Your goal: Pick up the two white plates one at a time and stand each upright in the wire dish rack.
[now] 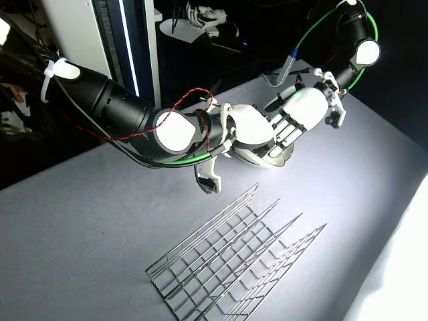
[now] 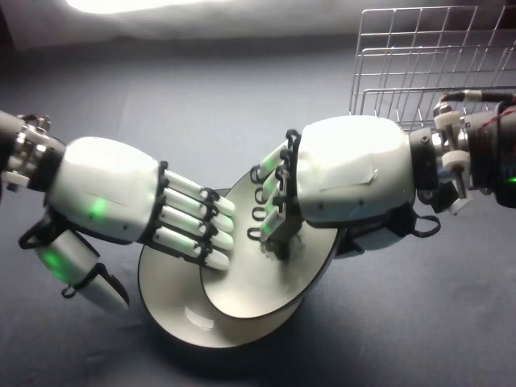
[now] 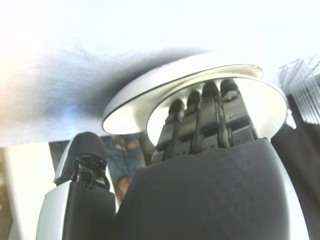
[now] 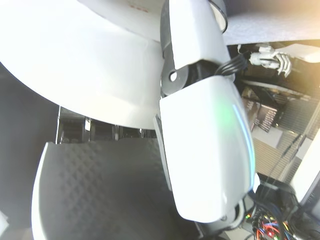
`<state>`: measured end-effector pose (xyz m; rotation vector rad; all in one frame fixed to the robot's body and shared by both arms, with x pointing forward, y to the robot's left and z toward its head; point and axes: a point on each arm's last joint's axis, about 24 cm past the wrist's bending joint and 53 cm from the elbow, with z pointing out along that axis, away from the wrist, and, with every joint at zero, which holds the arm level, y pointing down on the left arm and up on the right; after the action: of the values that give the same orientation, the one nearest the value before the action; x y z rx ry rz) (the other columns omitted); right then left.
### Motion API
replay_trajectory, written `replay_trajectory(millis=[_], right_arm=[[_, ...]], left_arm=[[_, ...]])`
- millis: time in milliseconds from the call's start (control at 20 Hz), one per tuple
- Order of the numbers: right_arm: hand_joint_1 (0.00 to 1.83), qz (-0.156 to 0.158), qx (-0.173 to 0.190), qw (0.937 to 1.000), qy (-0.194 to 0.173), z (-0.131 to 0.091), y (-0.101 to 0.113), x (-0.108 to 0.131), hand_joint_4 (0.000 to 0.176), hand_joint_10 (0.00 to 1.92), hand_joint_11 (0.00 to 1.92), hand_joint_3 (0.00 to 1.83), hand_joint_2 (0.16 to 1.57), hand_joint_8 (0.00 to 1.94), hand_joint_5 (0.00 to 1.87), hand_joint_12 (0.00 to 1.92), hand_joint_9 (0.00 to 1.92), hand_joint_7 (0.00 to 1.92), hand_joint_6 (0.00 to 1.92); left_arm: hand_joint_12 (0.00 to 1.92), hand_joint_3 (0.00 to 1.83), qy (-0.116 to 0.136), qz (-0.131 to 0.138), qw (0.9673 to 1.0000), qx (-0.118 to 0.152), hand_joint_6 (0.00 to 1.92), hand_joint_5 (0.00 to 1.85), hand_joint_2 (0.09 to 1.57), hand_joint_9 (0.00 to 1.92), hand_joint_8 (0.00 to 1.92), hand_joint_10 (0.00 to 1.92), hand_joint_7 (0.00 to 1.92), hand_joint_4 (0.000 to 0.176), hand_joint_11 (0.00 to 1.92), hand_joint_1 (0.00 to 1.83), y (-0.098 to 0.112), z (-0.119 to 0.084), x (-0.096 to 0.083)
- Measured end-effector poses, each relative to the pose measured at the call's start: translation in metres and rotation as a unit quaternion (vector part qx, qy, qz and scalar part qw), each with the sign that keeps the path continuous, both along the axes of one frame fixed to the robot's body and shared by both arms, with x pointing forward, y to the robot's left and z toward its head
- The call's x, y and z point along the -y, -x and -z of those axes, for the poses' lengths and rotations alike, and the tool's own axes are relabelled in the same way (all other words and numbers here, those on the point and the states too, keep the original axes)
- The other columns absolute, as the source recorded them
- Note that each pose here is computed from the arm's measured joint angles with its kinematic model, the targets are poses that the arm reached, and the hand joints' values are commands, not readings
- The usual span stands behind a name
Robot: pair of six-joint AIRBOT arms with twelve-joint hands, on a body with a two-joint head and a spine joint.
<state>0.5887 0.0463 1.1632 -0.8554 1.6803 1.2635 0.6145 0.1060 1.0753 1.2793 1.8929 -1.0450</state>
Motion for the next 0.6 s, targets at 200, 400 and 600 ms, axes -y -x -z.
replay_trajectory(millis=[200, 400, 600], right_arm=[[1.39, 0.01, -0.003, 0.9998, -0.018, -0.017, 0.0, 0.015, 0.0, 1.06, 0.65, 0.0, 1.06, 0.57, 1.06, 1.09, 0.95, 1.2, 0.87], [1.39, 0.005, -0.004, 0.9992, -0.04, -0.039, 0.011, 0.01, 0.0, 1.08, 0.64, 0.0, 1.06, 0.6, 1.03, 1.1, 0.95, 1.18, 0.91], [1.39, 0.013, 0.004, 0.9986, -0.052, -0.057, 0.01, 0.016, 0.0, 1.03, 0.68, 0.0, 1.06, 0.61, 1.03, 1.09, 0.96, 1.18, 0.92]], left_arm=[[0.0, 0.01, 0.006, -0.081, 0.9964, 0.024, 0.01, 0.05, 1.29, 0.0, 0.01, 0.0, 0.03, 0.0, 0.0, 0.0, -0.031, -0.031, -0.044], [0.0, 0.0, 0.033, -0.085, 0.9958, 0.008, 0.01, 0.05, 1.28, 0.0, 0.01, 0.0, 0.03, 0.0, 0.0, 0.0, -0.019, -0.055, -0.047], [0.0, 0.0, 0.052, -0.139, 0.9888, -0.001, 0.0, 0.02, 1.28, 0.0, 0.0, 0.0, 0.0, 0.0, 0.0, 0.0, -0.025, -0.079, -0.078]])
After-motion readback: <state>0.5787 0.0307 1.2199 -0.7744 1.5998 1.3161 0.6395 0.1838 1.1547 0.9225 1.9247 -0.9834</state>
